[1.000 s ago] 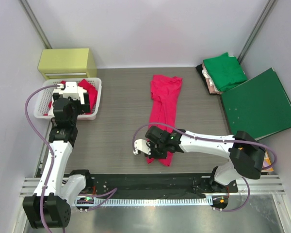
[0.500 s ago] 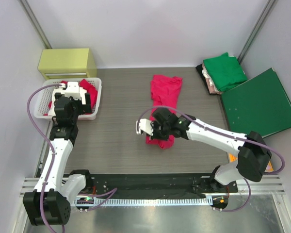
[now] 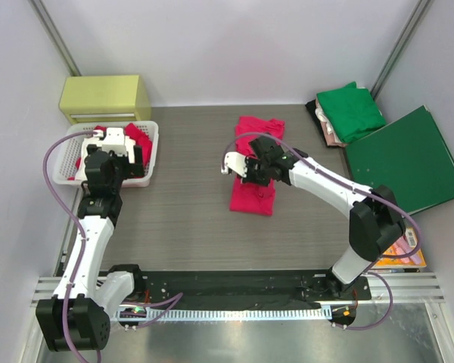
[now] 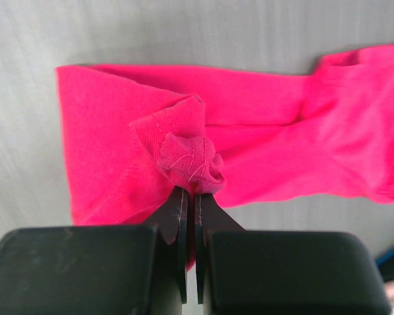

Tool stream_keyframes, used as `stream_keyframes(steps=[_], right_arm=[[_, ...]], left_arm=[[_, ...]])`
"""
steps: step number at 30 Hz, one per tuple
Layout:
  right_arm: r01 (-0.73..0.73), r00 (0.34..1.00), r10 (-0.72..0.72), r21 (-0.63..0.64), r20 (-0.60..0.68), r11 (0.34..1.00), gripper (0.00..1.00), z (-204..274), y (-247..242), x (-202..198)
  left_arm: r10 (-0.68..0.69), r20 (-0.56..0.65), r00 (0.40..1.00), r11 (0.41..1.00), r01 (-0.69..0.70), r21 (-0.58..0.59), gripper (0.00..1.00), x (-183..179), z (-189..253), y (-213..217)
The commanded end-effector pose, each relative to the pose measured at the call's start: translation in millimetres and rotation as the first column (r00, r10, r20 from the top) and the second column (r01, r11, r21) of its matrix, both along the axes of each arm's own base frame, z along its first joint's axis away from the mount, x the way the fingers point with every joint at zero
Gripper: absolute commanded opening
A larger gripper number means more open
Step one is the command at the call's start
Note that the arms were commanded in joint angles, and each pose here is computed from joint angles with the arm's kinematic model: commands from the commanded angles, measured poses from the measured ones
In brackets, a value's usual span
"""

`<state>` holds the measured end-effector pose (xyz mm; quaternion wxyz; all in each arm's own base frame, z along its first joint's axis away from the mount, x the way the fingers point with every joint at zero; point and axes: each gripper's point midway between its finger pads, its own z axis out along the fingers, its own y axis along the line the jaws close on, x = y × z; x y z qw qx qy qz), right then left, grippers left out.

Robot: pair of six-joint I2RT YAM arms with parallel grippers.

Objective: Fold and stack the t-shirts
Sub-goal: Fold the folded rectangular tshirt in 1/3 of the way

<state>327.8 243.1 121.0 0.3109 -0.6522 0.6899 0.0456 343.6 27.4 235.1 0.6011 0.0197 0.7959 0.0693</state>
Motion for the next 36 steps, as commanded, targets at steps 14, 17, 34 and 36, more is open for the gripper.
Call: stream_keyframes(steps=[14, 17, 34, 36], right_arm=[[-0.001, 0.985, 0.005, -0.022, 0.173, 1.000, 0.01, 9.7, 2.8, 91.8], [0.024, 0.982, -0.020, -0.017, 0.186, 1.000, 0.01, 6.6, -3.9, 106.0], [0.249, 0.882, -0.290, 0.156, 0.371, 0.956, 0.91, 44.0, -27.9, 134.1], [0.281, 0.856, -0.347, 0.219, 0.383, 0.934, 0.92, 56.2, -31.4, 129.3]], left_arm=[[-0.028, 0.005, 1.000, 0.999, 0.028, -0.033, 1.00, -3.0, -3.7, -6.3], [-0.030, -0.005, 1.000, 0.999, 0.030, -0.037, 1.00, -4.1, -7.7, -7.1], [-0.078, -0.032, 0.996, 0.995, 0.075, -0.065, 1.00, -2.2, -13.7, -16.8], [-0.082, -0.032, 0.996, 0.995, 0.080, -0.067, 1.00, -3.2, -14.1, -17.7]])
